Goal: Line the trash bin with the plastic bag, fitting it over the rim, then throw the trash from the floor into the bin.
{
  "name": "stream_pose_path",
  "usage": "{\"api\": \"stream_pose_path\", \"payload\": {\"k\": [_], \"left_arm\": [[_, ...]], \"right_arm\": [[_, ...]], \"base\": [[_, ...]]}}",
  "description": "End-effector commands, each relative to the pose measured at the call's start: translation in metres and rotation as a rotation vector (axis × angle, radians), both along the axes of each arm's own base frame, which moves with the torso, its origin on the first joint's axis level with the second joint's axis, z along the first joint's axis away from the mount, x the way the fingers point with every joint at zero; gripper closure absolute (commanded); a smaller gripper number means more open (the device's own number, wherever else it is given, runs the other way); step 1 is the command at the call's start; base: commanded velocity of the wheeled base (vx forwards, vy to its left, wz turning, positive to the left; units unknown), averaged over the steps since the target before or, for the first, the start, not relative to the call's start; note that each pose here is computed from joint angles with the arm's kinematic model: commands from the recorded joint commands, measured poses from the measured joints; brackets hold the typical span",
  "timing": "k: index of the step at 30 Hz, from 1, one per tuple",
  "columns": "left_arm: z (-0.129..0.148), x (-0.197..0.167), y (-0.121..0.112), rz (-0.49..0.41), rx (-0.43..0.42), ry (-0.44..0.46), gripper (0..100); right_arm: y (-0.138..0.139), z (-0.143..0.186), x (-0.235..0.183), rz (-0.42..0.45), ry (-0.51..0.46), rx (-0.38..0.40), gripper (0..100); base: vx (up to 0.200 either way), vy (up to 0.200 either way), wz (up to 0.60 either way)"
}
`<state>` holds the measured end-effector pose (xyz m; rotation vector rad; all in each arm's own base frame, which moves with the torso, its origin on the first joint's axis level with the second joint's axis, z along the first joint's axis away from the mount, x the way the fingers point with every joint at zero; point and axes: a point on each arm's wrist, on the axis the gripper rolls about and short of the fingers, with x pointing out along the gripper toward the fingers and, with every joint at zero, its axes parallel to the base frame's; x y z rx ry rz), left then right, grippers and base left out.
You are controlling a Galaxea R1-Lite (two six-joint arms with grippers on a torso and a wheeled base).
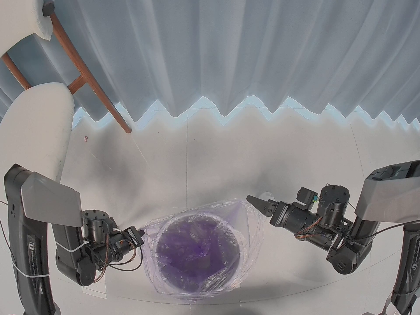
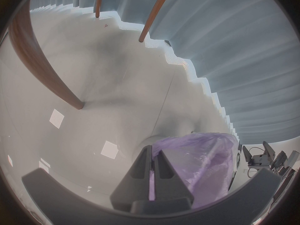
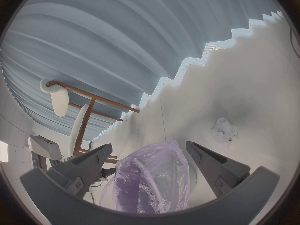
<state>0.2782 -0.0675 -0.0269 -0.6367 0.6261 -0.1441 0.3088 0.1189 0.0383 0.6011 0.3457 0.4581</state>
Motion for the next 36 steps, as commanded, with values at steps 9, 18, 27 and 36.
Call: {"api": "stream_pose_path", "payload": {"k": [9,18,27,36], "left_arm": [[-0.032,0.007,-0.002,-0.004,0.011,0.069,0],[-0.002,0.002,-0.005,0.052,-0.049,0.019,0],[0.055,-0.030,-0.004,0.029,-0.086,-0.097,0],[0.143,-0.112,-0.001,-0.056,-0.185,-0.402,0]], "right_arm": [[0.000,-0.002,0.002,0.001,0.005,-0.002,0],[-0.005,-0.032,0.008,-0.022,0.035,-0.108,0],[-0.003,-0.040,0.010,-0.033,0.004,-0.190,0],[-0.006,-0.037,0.012,-0.089,-0.021,-0.193,0]], "base": [[0.000,0.000,0.00],[0.000,0.000,0.00],[0.000,0.000,0.00],[0.000,0.000,0.00]]}}
